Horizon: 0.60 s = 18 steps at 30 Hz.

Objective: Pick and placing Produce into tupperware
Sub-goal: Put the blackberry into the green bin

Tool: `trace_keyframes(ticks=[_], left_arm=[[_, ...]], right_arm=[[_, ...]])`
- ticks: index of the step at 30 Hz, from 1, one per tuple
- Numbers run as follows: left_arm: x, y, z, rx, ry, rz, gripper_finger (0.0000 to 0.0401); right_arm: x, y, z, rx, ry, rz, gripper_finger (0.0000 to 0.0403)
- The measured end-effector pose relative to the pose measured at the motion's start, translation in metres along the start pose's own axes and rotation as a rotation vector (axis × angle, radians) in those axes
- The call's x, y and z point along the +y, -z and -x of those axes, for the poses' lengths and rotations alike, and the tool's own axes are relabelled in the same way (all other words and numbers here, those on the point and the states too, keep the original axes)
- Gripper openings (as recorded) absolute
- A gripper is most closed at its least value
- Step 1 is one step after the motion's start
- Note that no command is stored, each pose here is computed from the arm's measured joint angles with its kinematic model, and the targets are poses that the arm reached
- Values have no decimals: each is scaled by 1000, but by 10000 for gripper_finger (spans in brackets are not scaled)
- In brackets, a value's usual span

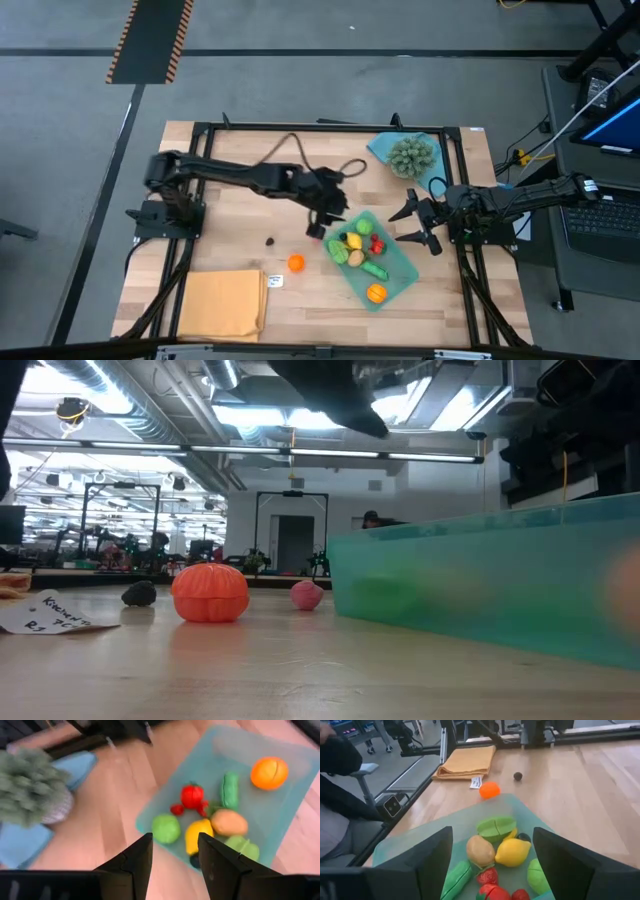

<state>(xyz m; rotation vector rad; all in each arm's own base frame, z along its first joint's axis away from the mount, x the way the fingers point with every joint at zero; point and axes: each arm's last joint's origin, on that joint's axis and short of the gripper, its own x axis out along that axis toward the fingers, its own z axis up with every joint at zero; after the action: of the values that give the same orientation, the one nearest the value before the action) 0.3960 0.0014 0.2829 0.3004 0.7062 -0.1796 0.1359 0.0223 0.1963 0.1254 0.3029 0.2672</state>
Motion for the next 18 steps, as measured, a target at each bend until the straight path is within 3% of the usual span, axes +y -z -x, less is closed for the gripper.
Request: trace_keyframes(ticks=[8, 18], left_arm=[[-24, 36, 58, -32, -133, 103, 148], [-88, 107, 76, -81, -258, 261, 148]], right_arm=[[-1, -1, -4, -6, 19, -2, 278], [-4, -6, -18, -57, 39, 7, 278]])
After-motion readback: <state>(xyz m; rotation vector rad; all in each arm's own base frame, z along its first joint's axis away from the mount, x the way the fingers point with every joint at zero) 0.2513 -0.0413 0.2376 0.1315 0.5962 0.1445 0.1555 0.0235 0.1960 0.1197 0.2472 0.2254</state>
